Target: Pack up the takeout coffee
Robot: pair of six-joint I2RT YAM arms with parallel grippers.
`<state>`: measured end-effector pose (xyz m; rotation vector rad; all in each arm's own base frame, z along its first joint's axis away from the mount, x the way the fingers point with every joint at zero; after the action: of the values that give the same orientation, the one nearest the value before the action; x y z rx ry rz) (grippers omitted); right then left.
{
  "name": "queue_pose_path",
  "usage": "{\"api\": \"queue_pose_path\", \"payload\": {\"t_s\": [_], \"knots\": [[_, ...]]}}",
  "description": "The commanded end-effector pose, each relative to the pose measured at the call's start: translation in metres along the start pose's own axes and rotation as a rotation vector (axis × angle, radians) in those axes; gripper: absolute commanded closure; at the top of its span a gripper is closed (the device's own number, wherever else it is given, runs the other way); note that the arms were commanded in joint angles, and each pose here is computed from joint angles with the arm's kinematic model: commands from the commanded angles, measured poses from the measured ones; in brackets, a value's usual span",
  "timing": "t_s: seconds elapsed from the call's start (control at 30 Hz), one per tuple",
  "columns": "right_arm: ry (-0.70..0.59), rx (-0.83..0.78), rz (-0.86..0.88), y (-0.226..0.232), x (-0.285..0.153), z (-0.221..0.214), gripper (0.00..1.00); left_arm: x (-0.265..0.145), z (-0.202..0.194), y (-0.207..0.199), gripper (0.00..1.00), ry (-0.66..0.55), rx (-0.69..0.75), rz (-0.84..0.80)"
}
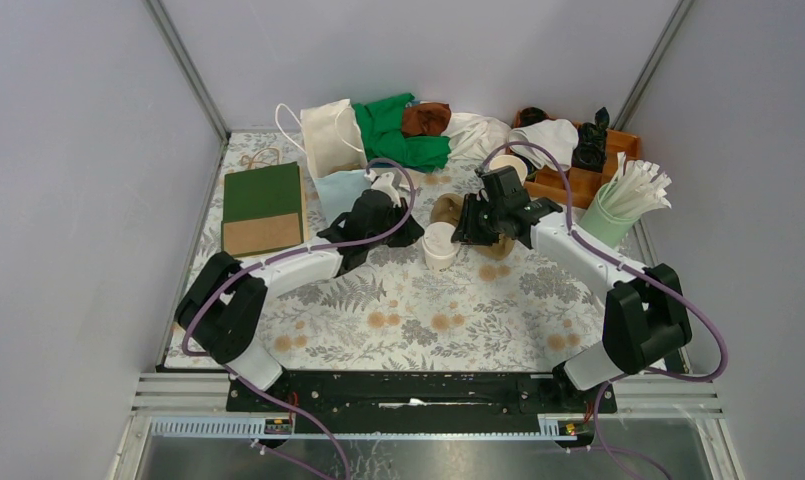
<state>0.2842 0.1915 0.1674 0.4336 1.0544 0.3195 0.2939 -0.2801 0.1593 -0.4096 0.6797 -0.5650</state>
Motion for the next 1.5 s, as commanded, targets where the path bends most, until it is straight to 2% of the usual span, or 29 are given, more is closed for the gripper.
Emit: {"api": "queue_pose_path", "payload": {"t_s": [0.0,0.37,0.8,1.03,1.27,1.47], "knots": [[0.023,-0.015,-0.023,0.000,0.002,0.001,0.65,0.008,-0.016,0.006,0.90,0.058,0.043,0.054],[0.043,-0.014,-0.061,-0.005,0.004,0.000,0.67,0.010,-0.022,0.007,0.91,0.081,0.072,0.093],[-0.001,-0.034,-0.042,0.010,-0.016,0.016,0.61,0.000,0.032,-0.029,0.86,0.014,0.138,0.048],[-0.031,-0.049,-0.042,0.016,-0.025,0.025,0.61,-0.006,0.044,-0.032,0.82,-0.004,0.155,0.069],[-0.065,-0.078,-0.057,0.016,-0.029,0.032,0.61,-0.019,0.043,-0.040,0.81,0.004,0.139,0.021],[-0.077,-0.119,-0.007,0.022,-0.030,0.043,0.58,-0.043,0.019,-0.045,0.71,0.044,0.080,-0.039]]}}
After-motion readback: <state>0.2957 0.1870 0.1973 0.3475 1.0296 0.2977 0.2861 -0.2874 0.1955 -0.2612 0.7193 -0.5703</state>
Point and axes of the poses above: each gripper's point midway between its finger pads, its own x axis out along the fingers, its own y axis along the line the jaws close on, z = x × y, the point moved 6 cm from there along -x, back along the fingers, and after that the axes turned 4 degrees about x, right-handed, at the moved point
